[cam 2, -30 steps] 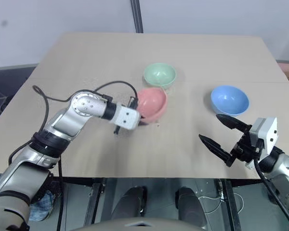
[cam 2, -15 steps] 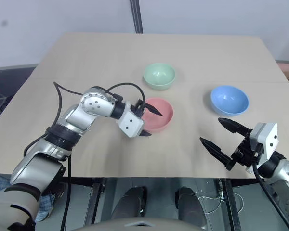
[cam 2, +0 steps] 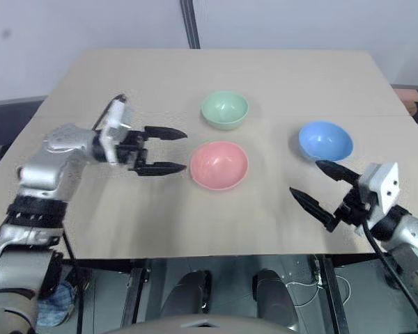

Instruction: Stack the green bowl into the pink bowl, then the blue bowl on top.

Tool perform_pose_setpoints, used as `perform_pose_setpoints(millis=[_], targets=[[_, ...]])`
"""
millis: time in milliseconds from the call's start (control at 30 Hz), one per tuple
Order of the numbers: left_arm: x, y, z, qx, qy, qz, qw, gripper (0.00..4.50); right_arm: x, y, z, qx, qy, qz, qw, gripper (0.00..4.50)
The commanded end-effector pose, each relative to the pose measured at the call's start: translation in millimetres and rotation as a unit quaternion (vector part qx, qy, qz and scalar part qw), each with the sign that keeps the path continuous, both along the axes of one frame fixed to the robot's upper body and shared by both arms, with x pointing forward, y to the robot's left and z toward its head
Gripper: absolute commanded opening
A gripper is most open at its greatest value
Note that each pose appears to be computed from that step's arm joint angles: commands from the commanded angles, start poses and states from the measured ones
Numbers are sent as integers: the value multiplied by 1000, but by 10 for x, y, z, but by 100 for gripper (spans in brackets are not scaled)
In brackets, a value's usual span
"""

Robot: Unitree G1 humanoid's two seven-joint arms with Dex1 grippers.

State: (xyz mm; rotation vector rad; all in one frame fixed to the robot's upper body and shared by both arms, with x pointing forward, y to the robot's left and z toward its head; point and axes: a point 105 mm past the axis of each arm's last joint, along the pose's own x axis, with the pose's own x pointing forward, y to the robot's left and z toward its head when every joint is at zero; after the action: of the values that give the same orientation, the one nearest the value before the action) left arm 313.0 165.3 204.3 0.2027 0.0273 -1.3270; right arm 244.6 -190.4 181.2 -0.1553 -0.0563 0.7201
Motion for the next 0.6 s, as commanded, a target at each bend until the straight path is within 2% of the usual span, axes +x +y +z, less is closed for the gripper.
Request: perform_pose_setpoints(millis=[33, 300, 467, 600], targets=[[-92, 230, 214, -48, -6, 52, 997, 445, 284, -101, 23, -24, 7, -58, 998, 450], [-391, 610, 242, -79, 3, 128, 989, 445, 967, 344, 177, -92, -5, -14, 996, 450], [-540, 730, 265, -108, 9, 161, 981, 445, 1303, 690, 127, -137, 41, 9, 990, 450], [-605, 803, 221, -114, 16, 186, 976, 445, 1454, 1026, 219, -159, 17, 53, 986, 450]])
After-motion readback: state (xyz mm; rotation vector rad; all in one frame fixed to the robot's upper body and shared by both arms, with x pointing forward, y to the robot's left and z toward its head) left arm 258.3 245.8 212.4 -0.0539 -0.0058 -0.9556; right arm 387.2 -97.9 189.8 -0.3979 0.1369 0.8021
